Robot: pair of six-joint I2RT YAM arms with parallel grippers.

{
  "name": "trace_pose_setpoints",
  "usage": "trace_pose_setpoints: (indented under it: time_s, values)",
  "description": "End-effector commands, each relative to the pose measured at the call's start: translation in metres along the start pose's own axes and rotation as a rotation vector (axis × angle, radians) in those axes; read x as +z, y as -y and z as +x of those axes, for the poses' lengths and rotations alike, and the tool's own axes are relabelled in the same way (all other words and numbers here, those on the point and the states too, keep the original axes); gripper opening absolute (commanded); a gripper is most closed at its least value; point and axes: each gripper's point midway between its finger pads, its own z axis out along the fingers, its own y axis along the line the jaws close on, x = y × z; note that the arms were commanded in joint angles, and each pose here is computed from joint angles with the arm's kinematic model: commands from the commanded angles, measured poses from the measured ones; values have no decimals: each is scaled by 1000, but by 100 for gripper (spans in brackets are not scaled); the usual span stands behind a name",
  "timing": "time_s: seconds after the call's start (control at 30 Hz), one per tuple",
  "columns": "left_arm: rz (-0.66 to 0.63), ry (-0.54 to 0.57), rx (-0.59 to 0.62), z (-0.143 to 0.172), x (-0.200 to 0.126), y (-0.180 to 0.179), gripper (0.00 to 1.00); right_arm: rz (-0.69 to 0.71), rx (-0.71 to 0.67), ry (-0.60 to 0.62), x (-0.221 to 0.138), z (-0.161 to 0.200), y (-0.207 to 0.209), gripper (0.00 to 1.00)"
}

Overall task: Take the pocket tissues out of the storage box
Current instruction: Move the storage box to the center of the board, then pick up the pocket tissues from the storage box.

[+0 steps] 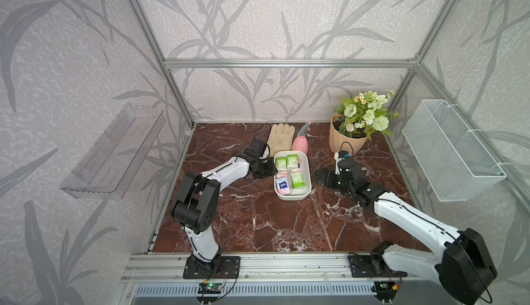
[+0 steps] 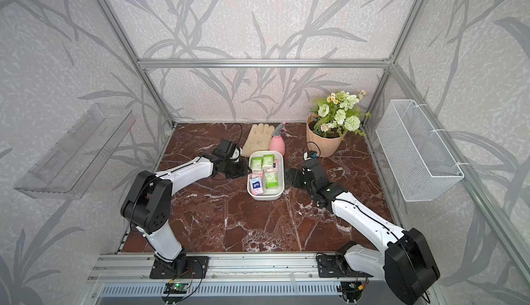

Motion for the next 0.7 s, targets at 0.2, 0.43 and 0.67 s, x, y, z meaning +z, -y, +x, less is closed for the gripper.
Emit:
trace_pose_setpoints:
  time_s: [0.2, 0.43, 0.67]
  values:
    - [-123, 103, 59, -5, -65, 2, 71, 73, -7, 31, -16, -12, 7, 99]
    - [-273, 97, 124, 17, -84, 13, 85, 132, 12, 41, -25, -10, 21, 99]
    - [-406, 110, 188, 28, -83, 34, 91, 161, 31, 63, -37, -9, 30, 99]
